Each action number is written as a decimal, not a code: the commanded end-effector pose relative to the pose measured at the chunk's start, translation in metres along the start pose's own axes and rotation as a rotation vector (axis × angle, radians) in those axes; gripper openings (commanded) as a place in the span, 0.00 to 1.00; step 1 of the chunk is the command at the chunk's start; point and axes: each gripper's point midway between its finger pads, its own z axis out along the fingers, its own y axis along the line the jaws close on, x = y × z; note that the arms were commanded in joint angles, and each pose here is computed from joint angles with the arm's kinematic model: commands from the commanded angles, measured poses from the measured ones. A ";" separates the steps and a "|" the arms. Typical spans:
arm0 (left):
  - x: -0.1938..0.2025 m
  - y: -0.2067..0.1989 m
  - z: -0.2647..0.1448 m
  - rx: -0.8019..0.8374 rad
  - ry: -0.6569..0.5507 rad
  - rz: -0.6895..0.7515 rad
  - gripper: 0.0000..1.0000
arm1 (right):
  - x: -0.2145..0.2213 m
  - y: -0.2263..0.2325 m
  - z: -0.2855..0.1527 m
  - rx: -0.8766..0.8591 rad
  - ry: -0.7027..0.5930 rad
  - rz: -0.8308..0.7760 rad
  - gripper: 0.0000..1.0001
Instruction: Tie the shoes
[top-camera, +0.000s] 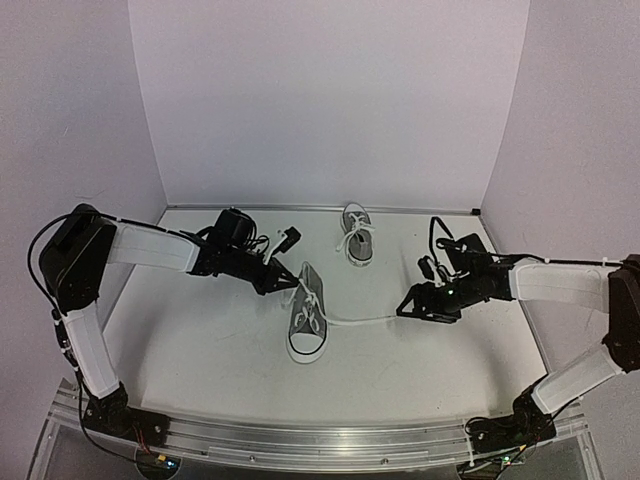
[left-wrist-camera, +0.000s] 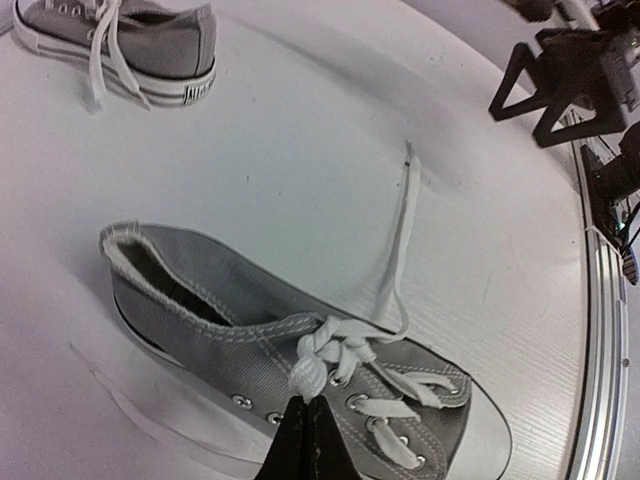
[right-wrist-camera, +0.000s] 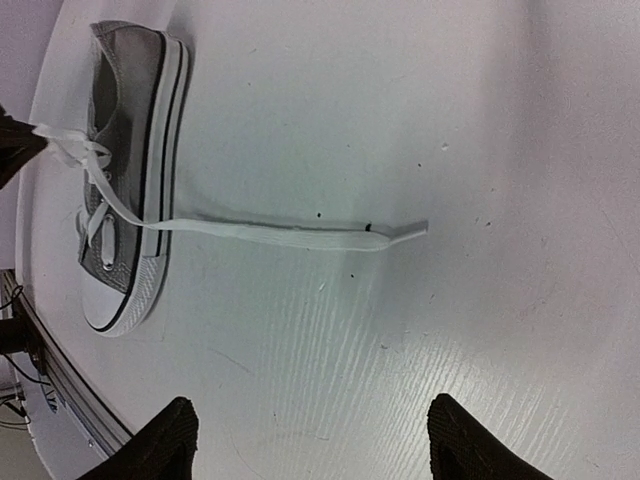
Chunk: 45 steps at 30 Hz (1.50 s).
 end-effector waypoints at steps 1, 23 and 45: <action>-0.038 -0.018 -0.019 0.000 -0.101 0.071 0.00 | 0.006 -0.019 0.014 0.069 0.023 0.067 0.71; -0.027 -0.026 -0.010 0.022 -0.067 0.098 0.00 | -0.024 -0.026 0.093 0.150 0.056 0.105 0.48; -0.022 -0.030 -0.006 0.014 -0.040 0.155 0.00 | -0.041 -0.001 0.066 0.213 -0.020 0.005 0.41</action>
